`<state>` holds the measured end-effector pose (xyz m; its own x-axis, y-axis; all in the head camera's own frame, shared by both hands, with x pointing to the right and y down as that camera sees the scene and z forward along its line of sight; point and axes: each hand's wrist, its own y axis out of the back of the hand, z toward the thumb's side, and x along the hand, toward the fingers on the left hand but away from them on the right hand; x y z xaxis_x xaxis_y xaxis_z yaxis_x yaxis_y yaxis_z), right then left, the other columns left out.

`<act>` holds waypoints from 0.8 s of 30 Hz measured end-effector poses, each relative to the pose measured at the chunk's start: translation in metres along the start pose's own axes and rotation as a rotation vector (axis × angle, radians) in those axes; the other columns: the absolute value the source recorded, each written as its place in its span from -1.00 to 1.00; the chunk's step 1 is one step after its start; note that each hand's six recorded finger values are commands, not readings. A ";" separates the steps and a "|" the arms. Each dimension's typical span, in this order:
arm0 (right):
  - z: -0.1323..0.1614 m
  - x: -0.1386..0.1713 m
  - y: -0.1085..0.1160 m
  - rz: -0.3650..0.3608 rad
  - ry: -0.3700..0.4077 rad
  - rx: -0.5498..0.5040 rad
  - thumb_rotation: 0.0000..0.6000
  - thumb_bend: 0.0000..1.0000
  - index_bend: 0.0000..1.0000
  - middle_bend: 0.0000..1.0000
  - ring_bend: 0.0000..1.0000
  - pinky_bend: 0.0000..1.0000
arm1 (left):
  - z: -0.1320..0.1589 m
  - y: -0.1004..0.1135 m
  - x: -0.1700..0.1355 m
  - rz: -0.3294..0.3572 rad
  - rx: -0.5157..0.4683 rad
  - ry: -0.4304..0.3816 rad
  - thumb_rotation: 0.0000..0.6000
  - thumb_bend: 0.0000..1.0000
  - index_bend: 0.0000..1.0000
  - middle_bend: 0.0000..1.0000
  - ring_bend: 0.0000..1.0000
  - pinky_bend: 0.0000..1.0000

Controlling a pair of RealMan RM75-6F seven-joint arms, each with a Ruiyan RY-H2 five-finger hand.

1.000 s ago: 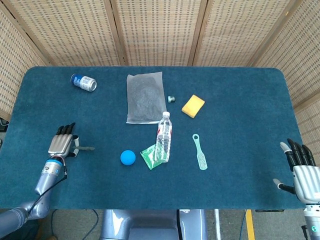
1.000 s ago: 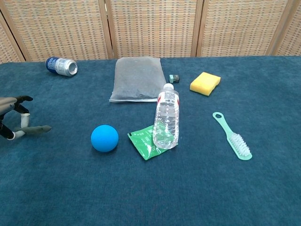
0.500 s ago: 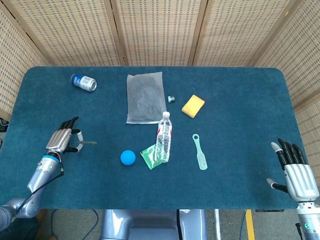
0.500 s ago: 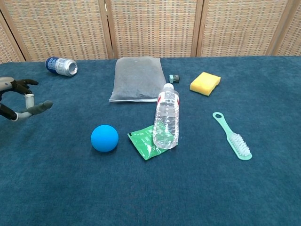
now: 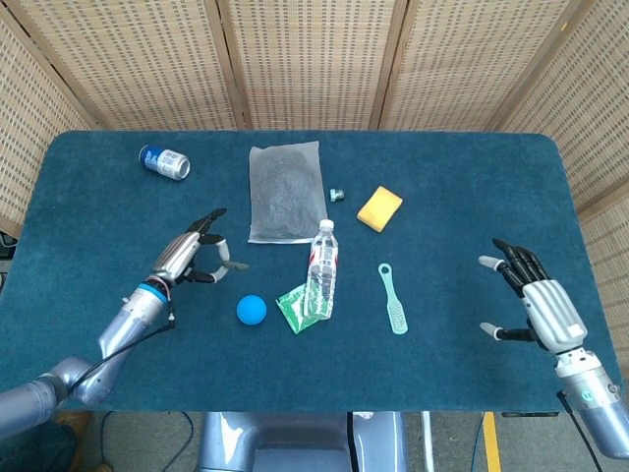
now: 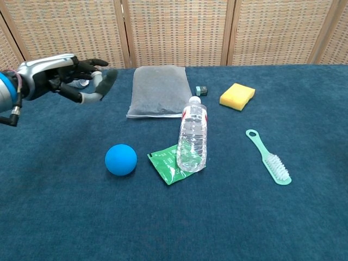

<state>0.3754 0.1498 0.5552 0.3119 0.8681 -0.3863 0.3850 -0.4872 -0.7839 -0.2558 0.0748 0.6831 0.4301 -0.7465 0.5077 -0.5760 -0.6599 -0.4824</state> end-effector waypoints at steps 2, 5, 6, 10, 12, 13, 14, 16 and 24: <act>0.011 -0.015 0.002 0.029 0.016 -0.027 1.00 -1.00 -0.48 -1.00 -1.00 -1.00 | 0.014 -0.006 0.008 0.001 -0.034 -0.032 1.00 0.51 0.56 -1.00 -1.00 -1.00; 0.024 -0.036 0.005 0.057 0.027 -0.068 1.00 -0.99 -0.43 -1.00 -1.00 -1.00 | 0.036 -0.020 0.022 -0.004 -0.087 -0.077 1.00 0.51 0.56 -1.00 -1.00 -1.00; 0.028 -0.041 0.005 0.064 0.027 -0.080 1.00 -0.98 -0.42 -1.00 -1.00 -1.00 | 0.043 -0.025 0.026 -0.008 -0.104 -0.089 1.00 0.51 0.56 -1.00 -1.00 -1.00; 0.042 -0.063 0.005 0.100 0.019 -0.134 1.00 -0.86 -0.37 -1.00 -1.00 -1.00 | 0.061 -0.043 0.038 -0.024 -0.139 -0.114 1.00 0.50 0.56 -1.00 -1.00 -1.00; 0.050 -0.074 0.003 0.124 0.015 -0.170 1.00 -0.77 -0.34 -1.00 -1.00 -1.00 | 0.068 -0.052 0.043 -0.030 -0.158 -0.120 1.00 0.49 0.56 -1.00 -1.00 -1.00; 0.053 -0.078 0.002 0.135 0.012 -0.185 1.00 -0.73 -0.33 -1.00 -1.00 -1.00 | 0.071 -0.056 0.046 -0.032 -0.163 -0.122 1.00 0.49 0.57 -1.00 -1.00 -1.00; 0.058 -0.084 0.000 0.149 0.010 -0.205 1.00 -0.70 -0.30 -1.00 -1.00 -1.00 | 0.073 -0.059 0.048 -0.032 -0.165 -0.124 1.00 0.49 0.57 -1.00 -1.00 -1.00; 0.066 -0.093 -0.002 0.166 0.013 -0.229 1.00 -0.65 -0.26 -1.00 -1.00 -1.00 | 0.078 -0.065 0.054 -0.032 -0.175 -0.125 1.00 0.49 0.57 -1.00 -1.00 -1.00; 0.092 -0.114 -0.016 0.187 0.043 -0.225 1.00 -0.55 -0.14 -1.00 -1.00 -1.00 | 0.094 -0.081 0.069 -0.039 -0.196 -0.127 1.00 0.49 0.57 -1.00 -1.00 -1.00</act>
<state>0.2538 0.0671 0.5672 0.4304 0.7587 -0.4889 0.4987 -0.6514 -0.5718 -0.1140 0.0682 0.6898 0.5315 -0.7338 0.4231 -0.6759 -0.6685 -0.3102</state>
